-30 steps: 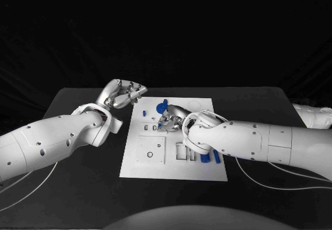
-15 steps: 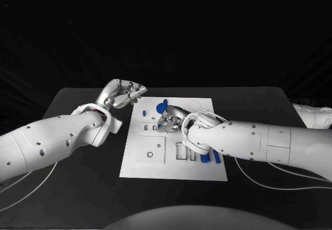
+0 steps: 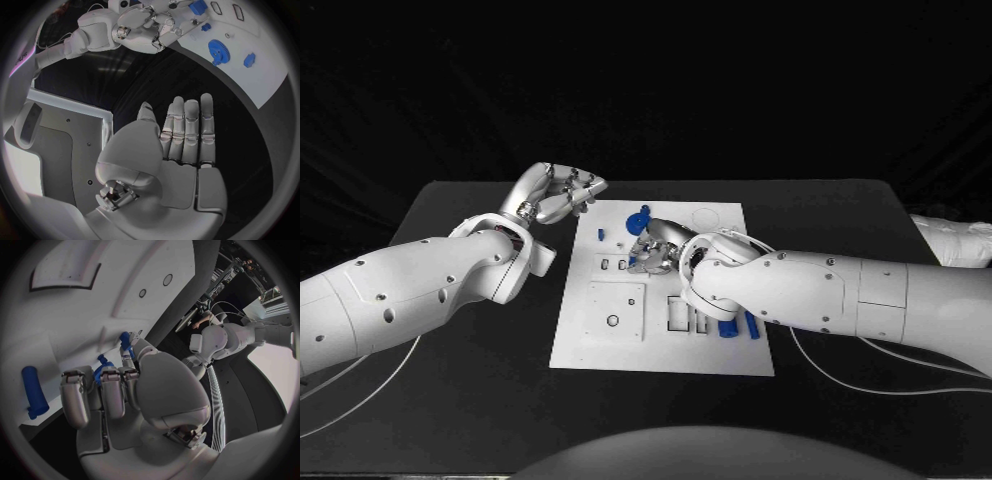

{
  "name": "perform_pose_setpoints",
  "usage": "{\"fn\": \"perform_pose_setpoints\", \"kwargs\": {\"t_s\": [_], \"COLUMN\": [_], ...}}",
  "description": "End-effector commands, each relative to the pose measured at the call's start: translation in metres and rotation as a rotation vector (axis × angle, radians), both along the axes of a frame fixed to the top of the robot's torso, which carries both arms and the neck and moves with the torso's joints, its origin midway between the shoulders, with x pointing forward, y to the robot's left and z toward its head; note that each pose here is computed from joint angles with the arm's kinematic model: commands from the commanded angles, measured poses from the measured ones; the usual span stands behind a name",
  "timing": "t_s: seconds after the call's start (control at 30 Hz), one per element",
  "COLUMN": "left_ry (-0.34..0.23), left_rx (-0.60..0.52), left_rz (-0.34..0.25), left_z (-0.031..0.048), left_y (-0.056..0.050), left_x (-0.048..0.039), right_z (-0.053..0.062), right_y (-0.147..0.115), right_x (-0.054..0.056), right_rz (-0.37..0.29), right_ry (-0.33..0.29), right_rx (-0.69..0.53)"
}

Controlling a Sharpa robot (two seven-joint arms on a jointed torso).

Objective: Assemble the parts on the task board

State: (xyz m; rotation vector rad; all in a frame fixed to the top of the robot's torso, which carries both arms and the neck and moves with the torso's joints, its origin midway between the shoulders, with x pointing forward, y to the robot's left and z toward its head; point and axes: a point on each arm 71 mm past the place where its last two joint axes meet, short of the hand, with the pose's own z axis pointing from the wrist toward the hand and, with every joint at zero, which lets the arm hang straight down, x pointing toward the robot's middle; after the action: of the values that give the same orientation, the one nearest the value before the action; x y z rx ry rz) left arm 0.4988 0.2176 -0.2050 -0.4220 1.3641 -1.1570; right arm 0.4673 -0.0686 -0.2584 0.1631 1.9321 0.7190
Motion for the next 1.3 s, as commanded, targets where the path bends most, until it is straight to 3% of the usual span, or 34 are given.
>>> {"fn": "perform_pose_setpoints", "kwargs": {"t_s": [0.03, 0.93, 1.3], "left_ry": [-0.01, -0.008, -0.008], "left_rx": [-0.001, 0.002, 0.003], "left_rz": [-0.006, -0.003, -0.002], "left_z": [0.0016, 0.001, 0.001], "left_y": [-0.0014, -0.0006, 0.0005], "left_x": [0.0, 0.0012, 0.0013], "right_z": [-0.0013, -0.0032, -0.0003], "right_y": [0.0009, -0.0013, -0.0086], "right_x": [-0.0011, -0.0042, -0.0063], "right_rz": [0.017, 0.019, 0.002], "right_ry": [0.004, 0.016, -0.009], "right_rx": [-0.015, -0.019, 0.009]}}
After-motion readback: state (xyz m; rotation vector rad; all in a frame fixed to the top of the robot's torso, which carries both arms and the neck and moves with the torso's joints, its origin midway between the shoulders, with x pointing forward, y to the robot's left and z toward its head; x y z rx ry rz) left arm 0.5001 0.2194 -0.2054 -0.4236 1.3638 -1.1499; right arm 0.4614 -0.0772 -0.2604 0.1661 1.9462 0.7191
